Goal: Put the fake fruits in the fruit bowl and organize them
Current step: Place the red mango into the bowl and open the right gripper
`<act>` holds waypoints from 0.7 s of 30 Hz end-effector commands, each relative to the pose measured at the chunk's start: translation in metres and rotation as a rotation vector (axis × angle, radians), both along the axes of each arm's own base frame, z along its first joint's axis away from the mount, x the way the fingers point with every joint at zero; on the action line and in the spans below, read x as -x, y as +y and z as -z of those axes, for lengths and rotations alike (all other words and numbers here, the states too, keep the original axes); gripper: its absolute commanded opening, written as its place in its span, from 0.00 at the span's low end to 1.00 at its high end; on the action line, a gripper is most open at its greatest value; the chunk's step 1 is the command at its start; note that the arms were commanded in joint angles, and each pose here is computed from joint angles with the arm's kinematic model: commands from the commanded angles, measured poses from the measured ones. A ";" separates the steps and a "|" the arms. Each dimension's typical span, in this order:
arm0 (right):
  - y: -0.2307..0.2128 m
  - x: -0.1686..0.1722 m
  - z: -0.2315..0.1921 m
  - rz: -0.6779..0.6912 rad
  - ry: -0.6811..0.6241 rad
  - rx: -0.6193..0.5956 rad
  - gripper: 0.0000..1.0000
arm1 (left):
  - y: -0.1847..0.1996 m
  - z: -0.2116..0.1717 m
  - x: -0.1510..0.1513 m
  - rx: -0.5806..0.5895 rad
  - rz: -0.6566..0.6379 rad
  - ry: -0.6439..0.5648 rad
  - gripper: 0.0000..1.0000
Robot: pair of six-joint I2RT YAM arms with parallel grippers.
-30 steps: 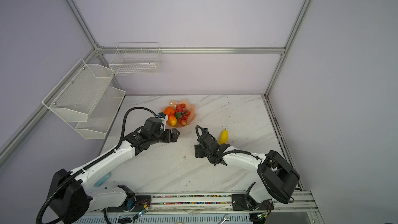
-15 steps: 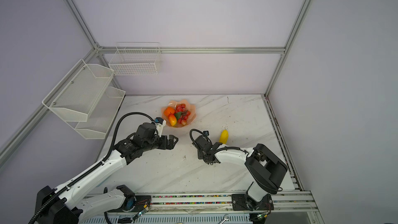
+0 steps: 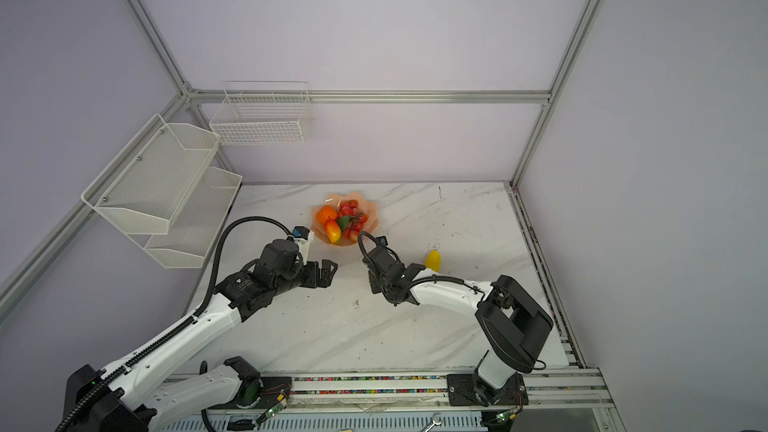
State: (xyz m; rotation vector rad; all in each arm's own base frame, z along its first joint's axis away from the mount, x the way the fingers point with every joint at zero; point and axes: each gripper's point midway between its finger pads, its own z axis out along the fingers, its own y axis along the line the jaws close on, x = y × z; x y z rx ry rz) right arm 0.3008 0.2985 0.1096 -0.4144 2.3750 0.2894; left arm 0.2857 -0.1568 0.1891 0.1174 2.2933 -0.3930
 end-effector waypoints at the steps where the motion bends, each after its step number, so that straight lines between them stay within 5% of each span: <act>1: 0.038 -0.017 -0.050 -0.246 -0.175 0.036 0.42 | 0.020 -0.013 -0.015 -0.040 -0.074 -0.110 1.00; 9: 0.073 -0.077 -0.076 -0.513 -0.234 0.016 0.37 | 0.036 -0.053 -0.023 0.181 -0.152 -0.119 1.00; 21: 0.101 -0.104 -0.014 -0.700 -0.131 0.131 0.38 | 0.064 -0.059 -0.004 0.139 -0.190 -0.163 1.00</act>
